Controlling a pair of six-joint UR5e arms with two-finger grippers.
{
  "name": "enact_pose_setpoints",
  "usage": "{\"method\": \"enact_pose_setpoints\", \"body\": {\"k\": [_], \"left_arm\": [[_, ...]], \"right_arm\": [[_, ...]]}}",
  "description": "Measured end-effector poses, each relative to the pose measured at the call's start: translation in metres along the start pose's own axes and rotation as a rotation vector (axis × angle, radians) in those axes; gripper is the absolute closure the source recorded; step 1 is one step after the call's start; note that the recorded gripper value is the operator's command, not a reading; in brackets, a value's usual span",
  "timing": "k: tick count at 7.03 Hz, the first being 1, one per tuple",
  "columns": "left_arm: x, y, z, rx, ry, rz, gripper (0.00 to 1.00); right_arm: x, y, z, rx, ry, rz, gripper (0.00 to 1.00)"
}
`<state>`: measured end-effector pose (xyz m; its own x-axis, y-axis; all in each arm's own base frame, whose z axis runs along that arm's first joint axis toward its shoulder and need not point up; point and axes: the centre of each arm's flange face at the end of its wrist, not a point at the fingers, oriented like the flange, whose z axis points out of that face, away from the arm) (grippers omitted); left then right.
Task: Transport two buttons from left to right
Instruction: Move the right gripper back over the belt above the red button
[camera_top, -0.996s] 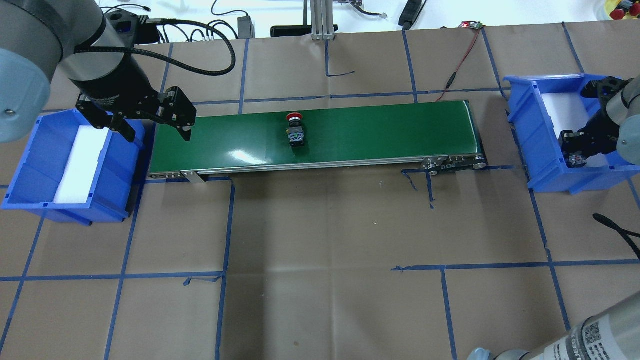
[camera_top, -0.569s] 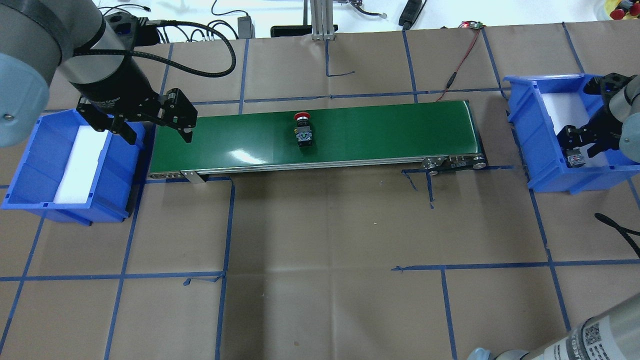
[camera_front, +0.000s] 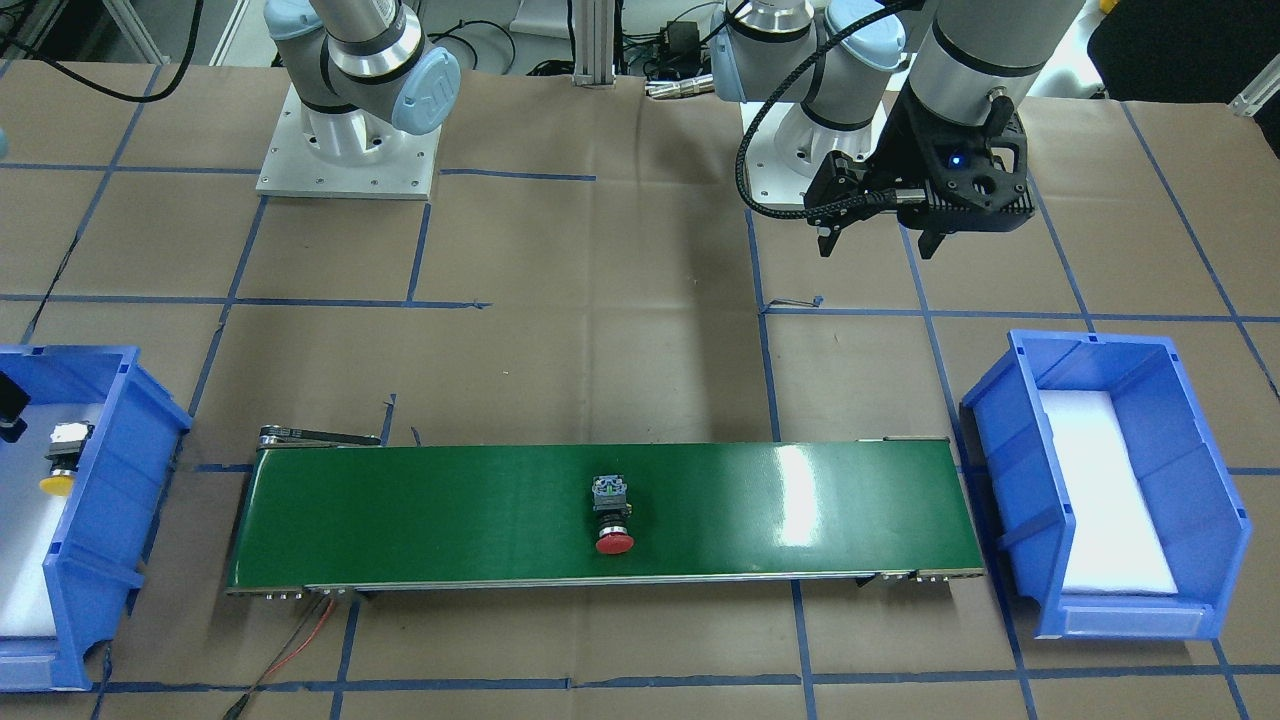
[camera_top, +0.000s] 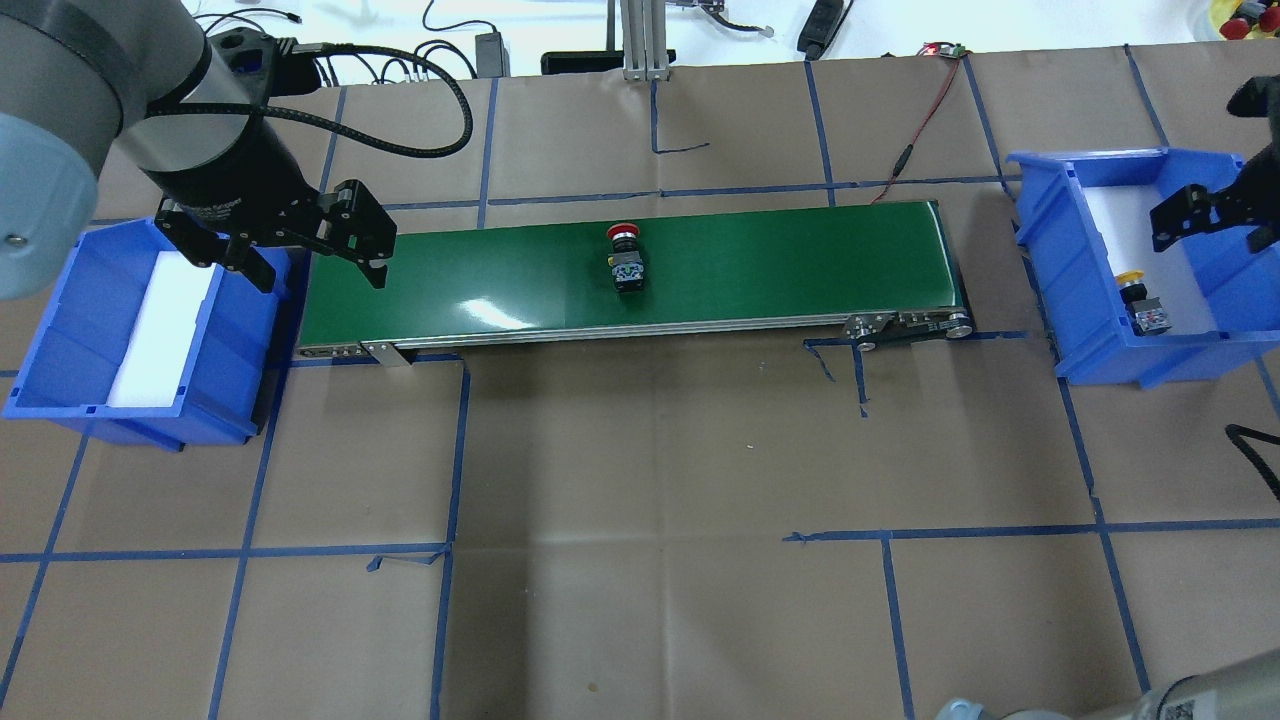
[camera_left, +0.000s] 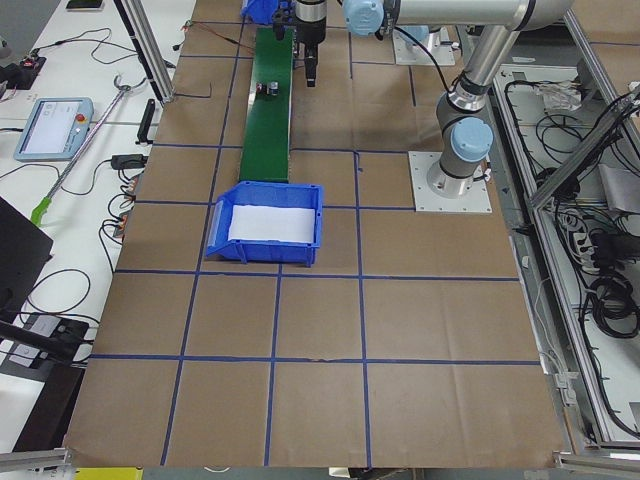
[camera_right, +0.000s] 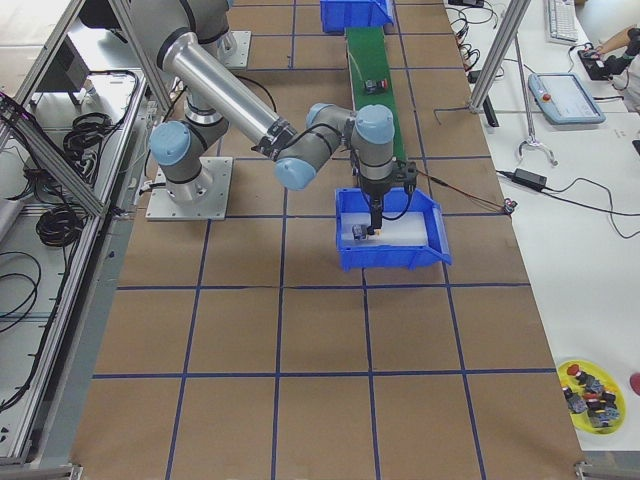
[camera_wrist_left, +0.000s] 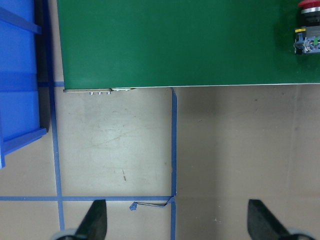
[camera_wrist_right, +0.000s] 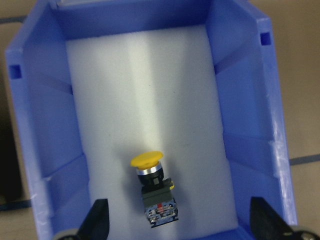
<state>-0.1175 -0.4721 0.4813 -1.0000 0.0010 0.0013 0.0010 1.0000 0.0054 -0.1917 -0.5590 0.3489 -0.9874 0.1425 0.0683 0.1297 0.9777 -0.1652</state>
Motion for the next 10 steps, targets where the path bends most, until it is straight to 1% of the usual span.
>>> {"method": "enact_pose_setpoints", "body": {"k": [1, 2, 3, 4, 5, 6, 7, 8, 10], "left_arm": [[0.000, 0.000, 0.000, 0.000, 0.000, 0.001, 0.00], [0.000, 0.000, 0.000, 0.001, 0.000, 0.001, 0.00], [0.000, 0.000, 0.000, -0.001, -0.001, 0.000, 0.00], [0.000, -0.001, 0.001, -0.002, 0.000, 0.001, 0.00], [0.000, -0.001, 0.001, -0.002, 0.000, 0.001, 0.00], [0.000, -0.001, 0.001, -0.002, -0.001, 0.001, 0.00], [0.000, -0.001, 0.001, -0.002, 0.000, 0.001, 0.00], [0.000, 0.000, 0.001, -0.003, 0.000, 0.000, 0.00], [0.000, 0.000, 0.001, -0.001, 0.000, 0.000, 0.00]], "right_arm": [[-0.015, -0.012, -0.039, -0.030, -0.023, 0.036, 0.00], [-0.046, -0.024, -0.072, -0.076, -0.048, 0.045, 0.00], [-0.087, -0.032, -0.092, -0.100, -0.060, 0.023, 0.00], [-0.137, -0.034, -0.103, -0.100, -0.062, -0.034, 0.00], [-0.185, -0.031, -0.109, -0.095, -0.066, -0.105, 0.00], [-0.224, -0.026, -0.111, -0.095, -0.071, -0.153, 0.00], [-0.250, -0.021, -0.112, -0.098, -0.073, -0.163, 0.00], [-0.271, -0.017, -0.111, -0.095, -0.074, -0.152, 0.00], [-0.309, -0.016, -0.103, -0.072, -0.078, -0.158, 0.00]]}}
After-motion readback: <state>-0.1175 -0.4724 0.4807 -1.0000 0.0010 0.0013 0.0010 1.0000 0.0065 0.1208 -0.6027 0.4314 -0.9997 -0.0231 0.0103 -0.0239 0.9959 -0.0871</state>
